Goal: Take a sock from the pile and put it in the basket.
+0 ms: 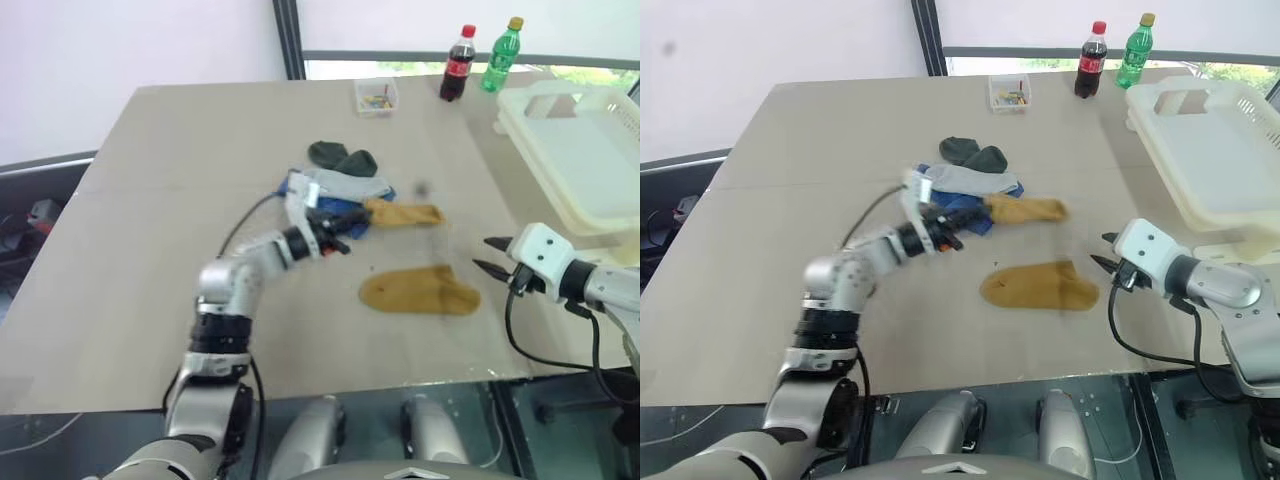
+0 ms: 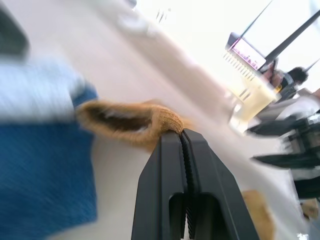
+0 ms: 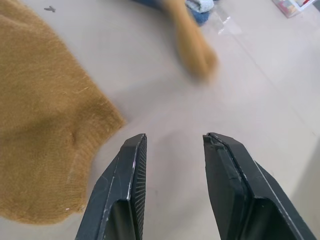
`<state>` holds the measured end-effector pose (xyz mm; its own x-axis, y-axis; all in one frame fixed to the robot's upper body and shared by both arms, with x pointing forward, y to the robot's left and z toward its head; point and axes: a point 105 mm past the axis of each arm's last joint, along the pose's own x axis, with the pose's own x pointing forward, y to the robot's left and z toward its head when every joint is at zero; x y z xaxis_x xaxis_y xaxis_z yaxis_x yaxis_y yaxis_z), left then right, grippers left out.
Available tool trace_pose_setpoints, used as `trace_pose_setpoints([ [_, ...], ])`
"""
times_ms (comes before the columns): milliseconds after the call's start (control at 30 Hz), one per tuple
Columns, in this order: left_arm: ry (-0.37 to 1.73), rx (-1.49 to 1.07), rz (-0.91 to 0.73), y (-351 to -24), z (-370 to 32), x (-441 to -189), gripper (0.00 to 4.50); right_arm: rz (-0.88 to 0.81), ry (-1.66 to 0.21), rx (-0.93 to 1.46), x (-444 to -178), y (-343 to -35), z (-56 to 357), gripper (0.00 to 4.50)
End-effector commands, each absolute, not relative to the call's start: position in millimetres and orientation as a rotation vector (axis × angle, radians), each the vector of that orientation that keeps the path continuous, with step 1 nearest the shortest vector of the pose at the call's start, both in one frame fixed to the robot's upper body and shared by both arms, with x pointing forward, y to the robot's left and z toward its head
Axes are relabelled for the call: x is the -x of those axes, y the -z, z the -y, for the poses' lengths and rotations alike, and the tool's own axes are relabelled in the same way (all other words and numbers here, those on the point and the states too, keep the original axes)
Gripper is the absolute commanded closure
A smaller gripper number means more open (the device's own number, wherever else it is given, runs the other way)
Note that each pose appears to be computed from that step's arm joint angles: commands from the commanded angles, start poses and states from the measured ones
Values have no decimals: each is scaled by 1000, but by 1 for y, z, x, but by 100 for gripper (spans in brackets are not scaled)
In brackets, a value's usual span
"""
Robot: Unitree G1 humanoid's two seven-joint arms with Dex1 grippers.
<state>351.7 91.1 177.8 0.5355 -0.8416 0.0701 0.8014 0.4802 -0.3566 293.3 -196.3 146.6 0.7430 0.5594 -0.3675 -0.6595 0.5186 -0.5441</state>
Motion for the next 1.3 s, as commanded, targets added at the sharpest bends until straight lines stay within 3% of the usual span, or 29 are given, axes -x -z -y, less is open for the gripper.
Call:
trace_pose_setpoints([
  [33,1115,279,4,-236,-112,-337,443,-90,-718,724,-294,-161,192,265],
  [167,1251,185,-34,-275,-117,-327,443,-90,-717,712,-295,-160,190,265],
  [267,1374,44,-130,-280,-110,-320,443,-90,-715,709,-296,-159,188,265],
  [400,1380,16,-177,-283,-114,-332,443,-84,-698,698,-293,-159,188,265],
  [567,1441,-76,-311,-255,-87,-338,443,-92,-656,690,-287,-158,193,265],
  [667,1488,-87,-369,-223,-46,-344,443,-92,-643,684,-286,-158,194,265],
  [800,1525,-185,-431,-147,42,-345,443,-86,-627,673,-278,-162,191,265],
  [933,1521,-155,-391,-127,88,-341,443,-127,-595,651,-269,-162,195,265],
  [1000,1516,-93,-357,-129,95,-341,385,-153,-576,631,-267,-162,198,265],
  [1100,1475,-39,-284,-141,85,-349,268,-158,-539,571,-270,-166,201,181],
  [1167,1432,4,-211,-157,67,-355,180,-149,-497,497,-276,-170,202,96],
  [1300,1333,49,-140,-173,36,-359,180,-170,-477,400,-285,-168,198,96],
])
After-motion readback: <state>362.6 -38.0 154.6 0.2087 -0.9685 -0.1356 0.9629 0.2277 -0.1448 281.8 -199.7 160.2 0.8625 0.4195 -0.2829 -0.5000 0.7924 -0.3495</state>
